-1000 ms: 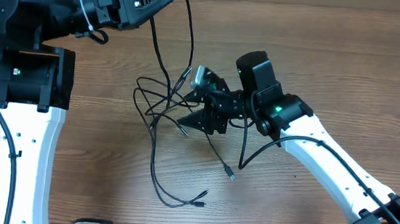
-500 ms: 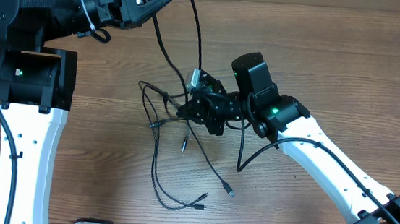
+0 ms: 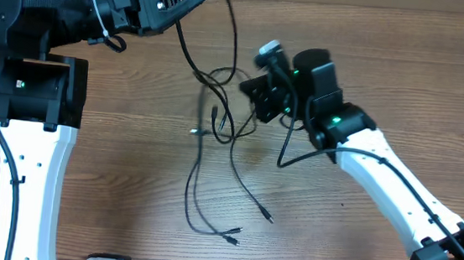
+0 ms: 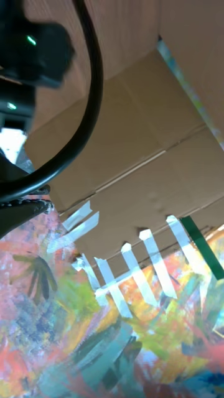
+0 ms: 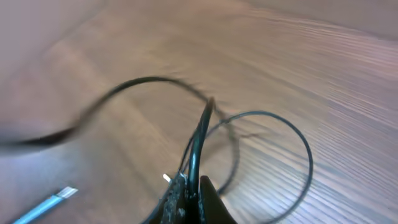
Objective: Untangle cables
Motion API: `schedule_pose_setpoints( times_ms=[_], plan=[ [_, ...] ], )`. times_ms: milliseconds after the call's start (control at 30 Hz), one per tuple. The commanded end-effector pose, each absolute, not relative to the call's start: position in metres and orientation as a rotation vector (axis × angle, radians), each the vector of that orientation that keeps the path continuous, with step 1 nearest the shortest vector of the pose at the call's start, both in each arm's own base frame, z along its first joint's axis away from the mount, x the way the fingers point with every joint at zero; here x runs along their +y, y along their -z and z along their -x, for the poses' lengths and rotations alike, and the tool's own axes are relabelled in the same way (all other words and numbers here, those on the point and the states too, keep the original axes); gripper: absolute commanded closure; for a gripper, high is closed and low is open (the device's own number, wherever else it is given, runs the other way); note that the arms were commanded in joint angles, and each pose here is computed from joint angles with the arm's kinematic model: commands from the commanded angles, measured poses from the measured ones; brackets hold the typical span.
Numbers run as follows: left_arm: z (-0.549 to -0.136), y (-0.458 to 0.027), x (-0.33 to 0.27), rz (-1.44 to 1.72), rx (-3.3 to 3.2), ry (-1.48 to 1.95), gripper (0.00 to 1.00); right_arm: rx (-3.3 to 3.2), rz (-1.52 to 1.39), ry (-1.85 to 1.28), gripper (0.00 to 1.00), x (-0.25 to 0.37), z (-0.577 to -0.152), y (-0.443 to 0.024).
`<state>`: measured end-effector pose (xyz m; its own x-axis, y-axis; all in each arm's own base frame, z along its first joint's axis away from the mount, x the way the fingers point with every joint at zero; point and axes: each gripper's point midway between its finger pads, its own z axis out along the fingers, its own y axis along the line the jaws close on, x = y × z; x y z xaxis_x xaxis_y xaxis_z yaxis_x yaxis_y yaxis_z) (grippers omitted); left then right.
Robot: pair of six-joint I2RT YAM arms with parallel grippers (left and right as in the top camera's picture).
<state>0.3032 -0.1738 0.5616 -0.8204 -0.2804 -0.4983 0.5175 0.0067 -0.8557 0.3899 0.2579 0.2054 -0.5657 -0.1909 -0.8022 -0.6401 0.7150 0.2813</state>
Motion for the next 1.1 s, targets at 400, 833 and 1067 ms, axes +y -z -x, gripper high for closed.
schedule_pose_setpoints(
  times_ms=[400,833,1067],
  plan=[
    [-0.293,-0.560,-0.148,-0.315,1.751,1.764,0.96,1.810,-0.727,0.366,0.96,-0.085,-0.422,-0.289],
    [-0.295,-0.560,-0.143,-0.335,1.738,1.732,0.96,1.399,-1.056,0.618,0.85,-0.286,-0.276,-0.386],
    [-0.292,-0.558,-0.144,-0.352,1.749,1.738,0.96,1.563,-0.826,0.281,0.00,-0.263,-0.310,-0.375]
  ],
)
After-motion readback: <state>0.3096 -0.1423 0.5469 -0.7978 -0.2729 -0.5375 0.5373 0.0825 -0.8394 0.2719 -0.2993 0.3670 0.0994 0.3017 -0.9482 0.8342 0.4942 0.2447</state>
